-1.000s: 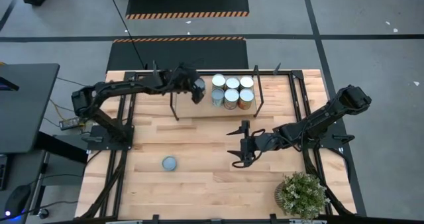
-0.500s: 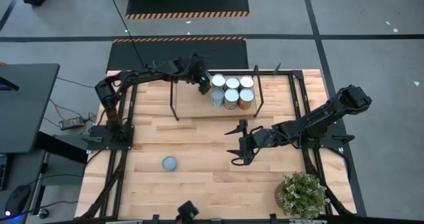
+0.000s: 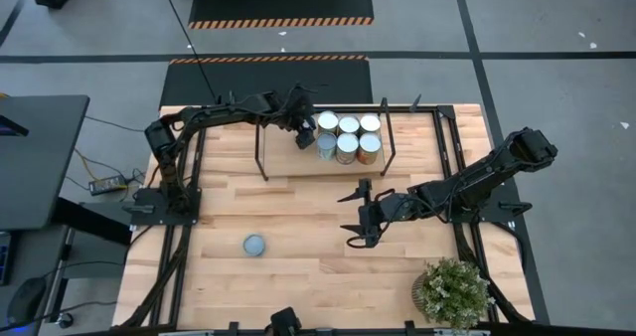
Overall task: Pick and place cans onto a shelf
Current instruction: Put the canned chicken soup on the shelf, then put the canned tuna fish on the shelf
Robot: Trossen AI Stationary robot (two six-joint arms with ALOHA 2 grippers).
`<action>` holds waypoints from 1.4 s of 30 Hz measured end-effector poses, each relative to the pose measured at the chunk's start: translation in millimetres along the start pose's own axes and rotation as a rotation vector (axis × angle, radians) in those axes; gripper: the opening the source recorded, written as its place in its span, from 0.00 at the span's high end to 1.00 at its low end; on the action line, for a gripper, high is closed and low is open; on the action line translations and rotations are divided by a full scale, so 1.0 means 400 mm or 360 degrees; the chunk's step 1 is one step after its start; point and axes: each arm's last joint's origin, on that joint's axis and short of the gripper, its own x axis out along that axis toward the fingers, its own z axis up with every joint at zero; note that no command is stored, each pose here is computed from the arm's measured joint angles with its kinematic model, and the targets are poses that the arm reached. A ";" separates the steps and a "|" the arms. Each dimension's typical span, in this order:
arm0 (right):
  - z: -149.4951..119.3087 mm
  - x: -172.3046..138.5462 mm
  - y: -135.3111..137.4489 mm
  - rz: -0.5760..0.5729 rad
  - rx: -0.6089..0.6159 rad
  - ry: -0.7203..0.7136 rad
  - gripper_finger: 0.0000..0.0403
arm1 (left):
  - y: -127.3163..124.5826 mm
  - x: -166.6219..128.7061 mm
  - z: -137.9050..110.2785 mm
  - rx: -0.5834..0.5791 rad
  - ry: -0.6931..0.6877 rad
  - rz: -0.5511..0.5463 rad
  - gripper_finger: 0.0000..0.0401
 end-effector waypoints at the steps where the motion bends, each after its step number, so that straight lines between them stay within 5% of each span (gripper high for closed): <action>1: 0.000 0.000 0.000 0.0000 0.0001 -0.0002 0.16 | -0.003 0.000 0.000 0.0019 0.0001 -0.0002 0.26; 7: 0.002 0.000 0.000 -0.0001 0.0004 -0.0010 0.16 | -0.022 -0.001 0.002 0.0075 -0.0003 -0.0022 0.23; 19: 0.002 0.000 0.000 0.0010 0.0026 -0.0012 0.16 | -0.032 -0.009 0.003 0.0126 0.0044 -0.0034 0.03; 33: 0.006 0.000 0.000 0.0031 0.0067 -0.0042 0.16 | -0.089 -0.107 0.033 0.0368 0.0288 0.0193 0.02; 42: 0.007 0.000 0.000 0.0030 0.0072 -0.0052 0.16 | -0.128 -0.187 0.027 0.0402 0.0304 0.0188 0.03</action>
